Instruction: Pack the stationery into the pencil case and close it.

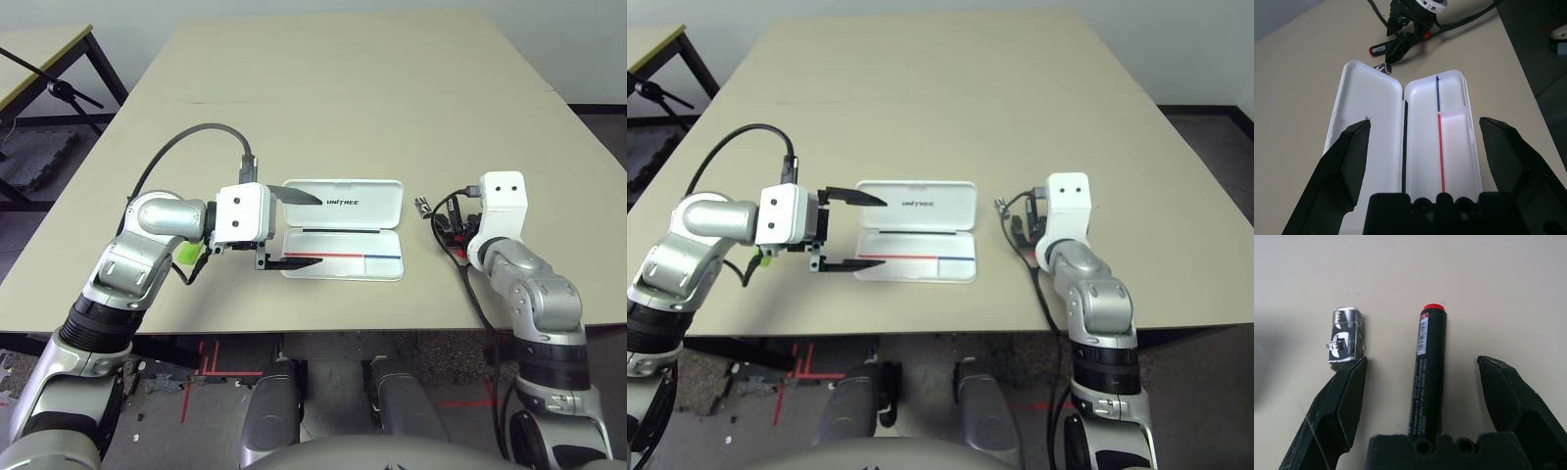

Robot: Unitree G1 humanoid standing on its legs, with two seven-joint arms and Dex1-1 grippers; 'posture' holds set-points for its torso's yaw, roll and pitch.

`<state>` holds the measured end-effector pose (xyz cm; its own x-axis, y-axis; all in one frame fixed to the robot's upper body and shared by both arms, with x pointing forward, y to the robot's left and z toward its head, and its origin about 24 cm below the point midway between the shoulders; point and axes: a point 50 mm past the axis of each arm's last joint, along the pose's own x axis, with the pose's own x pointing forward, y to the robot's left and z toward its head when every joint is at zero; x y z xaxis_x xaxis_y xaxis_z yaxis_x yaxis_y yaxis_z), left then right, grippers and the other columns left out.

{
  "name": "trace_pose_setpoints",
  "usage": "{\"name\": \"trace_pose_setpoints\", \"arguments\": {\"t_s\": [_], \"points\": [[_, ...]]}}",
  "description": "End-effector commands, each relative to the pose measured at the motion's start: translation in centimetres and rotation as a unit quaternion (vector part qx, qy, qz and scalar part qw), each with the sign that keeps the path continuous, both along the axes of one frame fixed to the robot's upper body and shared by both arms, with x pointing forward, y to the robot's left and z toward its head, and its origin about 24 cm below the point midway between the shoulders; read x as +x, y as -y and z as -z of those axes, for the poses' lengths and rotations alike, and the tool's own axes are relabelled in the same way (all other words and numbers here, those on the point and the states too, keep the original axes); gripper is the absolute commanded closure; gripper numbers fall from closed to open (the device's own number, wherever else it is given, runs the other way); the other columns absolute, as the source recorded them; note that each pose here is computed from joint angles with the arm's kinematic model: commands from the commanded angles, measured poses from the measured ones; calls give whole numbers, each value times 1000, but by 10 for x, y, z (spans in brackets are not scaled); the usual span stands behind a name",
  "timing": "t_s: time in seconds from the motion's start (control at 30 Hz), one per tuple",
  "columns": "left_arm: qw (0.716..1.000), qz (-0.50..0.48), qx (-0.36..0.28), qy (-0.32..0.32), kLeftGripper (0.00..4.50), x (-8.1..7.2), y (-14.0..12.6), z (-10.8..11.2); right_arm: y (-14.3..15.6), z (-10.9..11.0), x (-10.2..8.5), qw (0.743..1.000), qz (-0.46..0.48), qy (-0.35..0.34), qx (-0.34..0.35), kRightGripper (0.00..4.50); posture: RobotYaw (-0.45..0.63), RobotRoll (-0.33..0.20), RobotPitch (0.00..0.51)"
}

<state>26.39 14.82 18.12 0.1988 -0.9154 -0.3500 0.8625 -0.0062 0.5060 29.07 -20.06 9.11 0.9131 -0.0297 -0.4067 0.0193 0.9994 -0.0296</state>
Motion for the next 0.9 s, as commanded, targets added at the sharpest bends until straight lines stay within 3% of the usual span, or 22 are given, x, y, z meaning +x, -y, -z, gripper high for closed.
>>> {"name": "trace_pose_setpoints", "arguments": {"t_s": [0.03,0.77,0.9], "points": [[1000,6,8,-1,17,-5,5,1,-3,5,1,1000,-2,-27,14,0,-10,0,111],[1000,6,10,-7,17,-4,7,1,2,2,-14,997,36,-64,10,0,-18,0,115],[1000,6,10,-7,0,-4,6,2,7,2,-11,997,51,-64,12,1014,-14,0,114]]}}
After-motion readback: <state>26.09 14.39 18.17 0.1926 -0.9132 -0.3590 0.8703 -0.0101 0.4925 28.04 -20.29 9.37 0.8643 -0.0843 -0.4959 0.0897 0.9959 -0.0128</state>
